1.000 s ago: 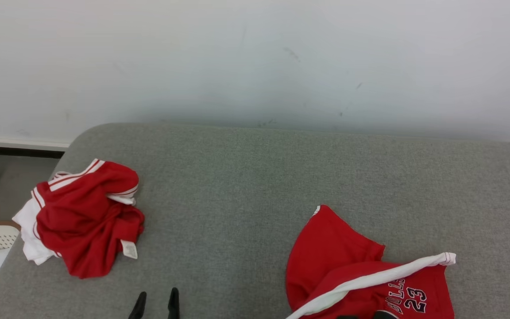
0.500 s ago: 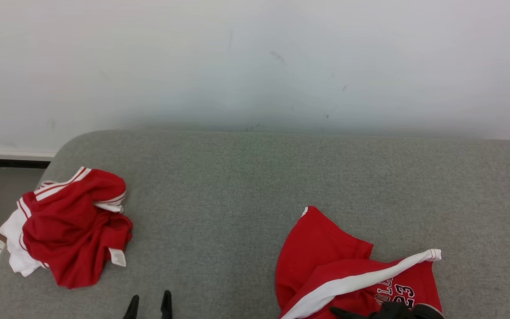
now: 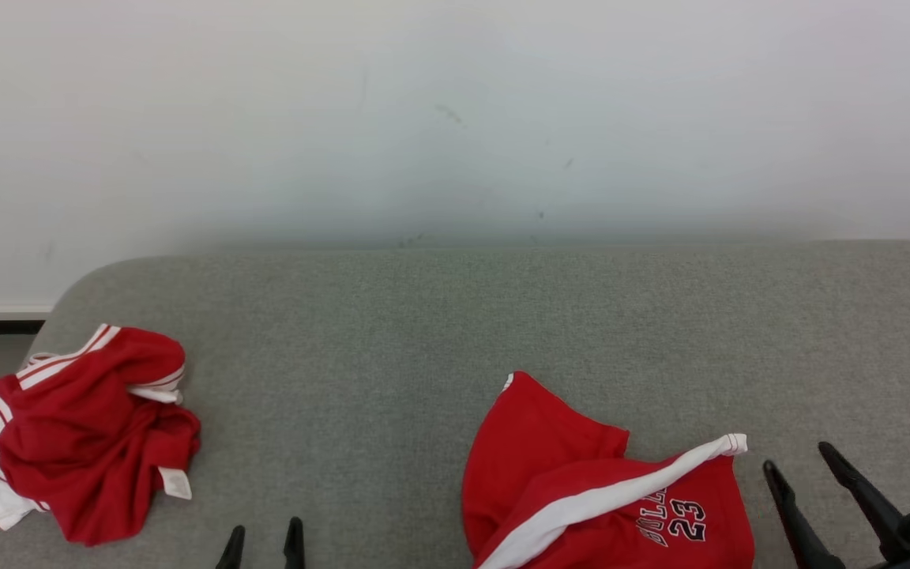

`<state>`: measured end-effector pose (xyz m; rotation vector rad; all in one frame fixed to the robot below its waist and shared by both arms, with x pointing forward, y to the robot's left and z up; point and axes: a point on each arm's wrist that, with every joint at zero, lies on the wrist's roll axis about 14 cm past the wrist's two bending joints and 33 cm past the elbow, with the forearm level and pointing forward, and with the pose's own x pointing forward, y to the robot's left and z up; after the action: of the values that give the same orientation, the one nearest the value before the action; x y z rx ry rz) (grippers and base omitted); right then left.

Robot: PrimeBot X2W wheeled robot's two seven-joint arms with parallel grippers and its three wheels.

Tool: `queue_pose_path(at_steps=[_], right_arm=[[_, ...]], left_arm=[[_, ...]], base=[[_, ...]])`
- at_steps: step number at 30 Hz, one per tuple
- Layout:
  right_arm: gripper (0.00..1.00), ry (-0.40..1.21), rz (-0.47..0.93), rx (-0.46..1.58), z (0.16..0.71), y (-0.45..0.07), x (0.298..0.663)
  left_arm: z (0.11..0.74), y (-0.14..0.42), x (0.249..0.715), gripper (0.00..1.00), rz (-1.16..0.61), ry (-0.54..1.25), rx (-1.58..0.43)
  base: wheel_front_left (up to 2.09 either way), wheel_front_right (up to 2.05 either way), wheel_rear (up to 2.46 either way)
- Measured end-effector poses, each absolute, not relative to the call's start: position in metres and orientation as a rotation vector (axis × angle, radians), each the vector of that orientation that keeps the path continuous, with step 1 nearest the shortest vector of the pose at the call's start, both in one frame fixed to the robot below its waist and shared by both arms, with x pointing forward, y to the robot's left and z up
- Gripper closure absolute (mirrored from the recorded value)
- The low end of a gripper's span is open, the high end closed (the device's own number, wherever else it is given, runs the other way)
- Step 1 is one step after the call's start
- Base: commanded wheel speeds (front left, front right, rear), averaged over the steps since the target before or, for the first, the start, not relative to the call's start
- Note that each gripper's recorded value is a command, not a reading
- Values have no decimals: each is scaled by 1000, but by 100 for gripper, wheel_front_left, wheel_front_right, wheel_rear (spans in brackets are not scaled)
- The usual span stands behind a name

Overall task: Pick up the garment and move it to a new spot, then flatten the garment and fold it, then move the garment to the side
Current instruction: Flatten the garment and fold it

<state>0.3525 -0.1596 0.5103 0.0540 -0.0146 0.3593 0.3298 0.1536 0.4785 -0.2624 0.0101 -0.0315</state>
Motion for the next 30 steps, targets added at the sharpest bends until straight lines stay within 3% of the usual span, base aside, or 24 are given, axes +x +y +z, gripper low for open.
queue_pose_path(at_steps=[11,30], right_arm=[[0,-24,119,109,495,-205,343],[0,9,107,166,480,-191,334]], left_arm=[[481,146,331,0,-68,4,-264],[473,150,318,0,-64,26,-236]], base=[[0,0,0],[0,0,0]])
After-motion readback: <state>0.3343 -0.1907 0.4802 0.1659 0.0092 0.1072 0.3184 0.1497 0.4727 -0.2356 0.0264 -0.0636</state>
